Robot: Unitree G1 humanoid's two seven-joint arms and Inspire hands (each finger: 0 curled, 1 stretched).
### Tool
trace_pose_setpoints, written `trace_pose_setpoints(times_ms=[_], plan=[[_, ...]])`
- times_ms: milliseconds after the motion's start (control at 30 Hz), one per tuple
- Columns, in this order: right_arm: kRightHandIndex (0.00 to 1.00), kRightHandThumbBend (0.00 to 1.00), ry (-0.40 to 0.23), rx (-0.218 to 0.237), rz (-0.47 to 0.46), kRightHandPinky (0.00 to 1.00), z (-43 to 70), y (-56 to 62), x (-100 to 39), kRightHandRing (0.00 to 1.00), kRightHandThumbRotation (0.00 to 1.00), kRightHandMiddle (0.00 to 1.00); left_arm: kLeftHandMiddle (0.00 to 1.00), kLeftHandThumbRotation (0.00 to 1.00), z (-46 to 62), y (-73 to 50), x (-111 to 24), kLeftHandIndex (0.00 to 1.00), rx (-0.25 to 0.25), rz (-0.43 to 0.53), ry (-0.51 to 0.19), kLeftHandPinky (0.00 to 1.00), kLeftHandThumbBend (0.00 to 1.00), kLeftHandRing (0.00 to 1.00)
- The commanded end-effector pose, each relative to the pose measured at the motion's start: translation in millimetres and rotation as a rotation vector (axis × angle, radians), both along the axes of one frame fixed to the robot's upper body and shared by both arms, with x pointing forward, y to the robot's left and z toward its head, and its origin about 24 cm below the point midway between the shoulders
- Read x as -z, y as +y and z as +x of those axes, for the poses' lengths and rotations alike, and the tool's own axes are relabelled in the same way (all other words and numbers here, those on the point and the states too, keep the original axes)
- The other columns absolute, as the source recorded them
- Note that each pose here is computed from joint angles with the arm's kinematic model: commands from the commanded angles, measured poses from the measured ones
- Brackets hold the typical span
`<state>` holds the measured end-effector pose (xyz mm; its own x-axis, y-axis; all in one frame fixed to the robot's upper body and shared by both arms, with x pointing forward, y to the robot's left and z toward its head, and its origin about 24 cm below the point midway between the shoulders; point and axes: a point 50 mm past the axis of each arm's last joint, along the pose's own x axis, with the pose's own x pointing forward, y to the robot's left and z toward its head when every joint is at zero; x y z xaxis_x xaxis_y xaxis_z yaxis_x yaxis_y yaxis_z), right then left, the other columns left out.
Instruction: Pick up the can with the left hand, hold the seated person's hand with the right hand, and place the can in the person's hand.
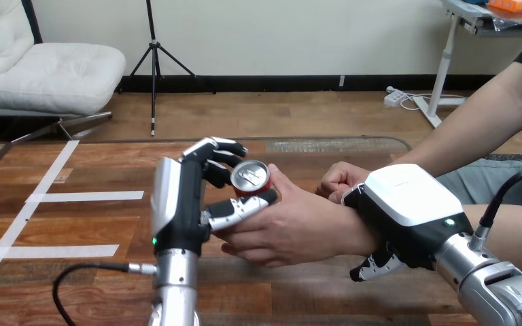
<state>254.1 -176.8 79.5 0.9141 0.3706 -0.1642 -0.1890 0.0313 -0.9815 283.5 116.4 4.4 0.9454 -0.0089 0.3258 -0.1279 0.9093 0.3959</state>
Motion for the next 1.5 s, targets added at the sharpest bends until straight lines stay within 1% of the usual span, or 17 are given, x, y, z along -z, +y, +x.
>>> trace_pose_setpoints(times_ms=[0,333,867,1167,1467], plan=[[0.46,0.89,-0.059,-0.024,0.022,0.21,6.2,3.9,-15.3,0.26,0.00,0.36,0.51,0.00,4.5,-11.5,-24.8,0.55,0.048,-0.063,-0.115,0.43,0.67,0.44],[0.46,0.90,-0.063,-0.026,0.022,0.22,6.0,3.6,-14.8,0.27,0.00,0.37,0.49,0.00,-3.5,-12.4,-25.8,0.55,0.070,-0.073,-0.122,0.43,0.68,0.44],[0.47,0.88,-0.045,-0.018,0.031,0.22,6.5,3.9,-14.0,0.27,0.00,0.37,0.49,0.00,-18.1,-14.8,-30.3,0.55,0.135,-0.094,-0.148,0.43,0.67,0.44],[0.47,0.88,-0.047,-0.019,0.031,0.21,6.3,3.7,-13.5,0.27,0.00,0.37,0.49,0.00,-25.4,-16.1,-33.6,0.55,0.157,-0.099,-0.163,0.43,0.68,0.43],[0.47,0.88,-0.047,-0.017,0.027,0.22,6.7,3.3,-12.5,0.27,0.00,0.38,0.49,0.00,-29.6,-16.3,-35.2,0.55,0.172,-0.105,-0.169,0.43,0.67,0.43]])
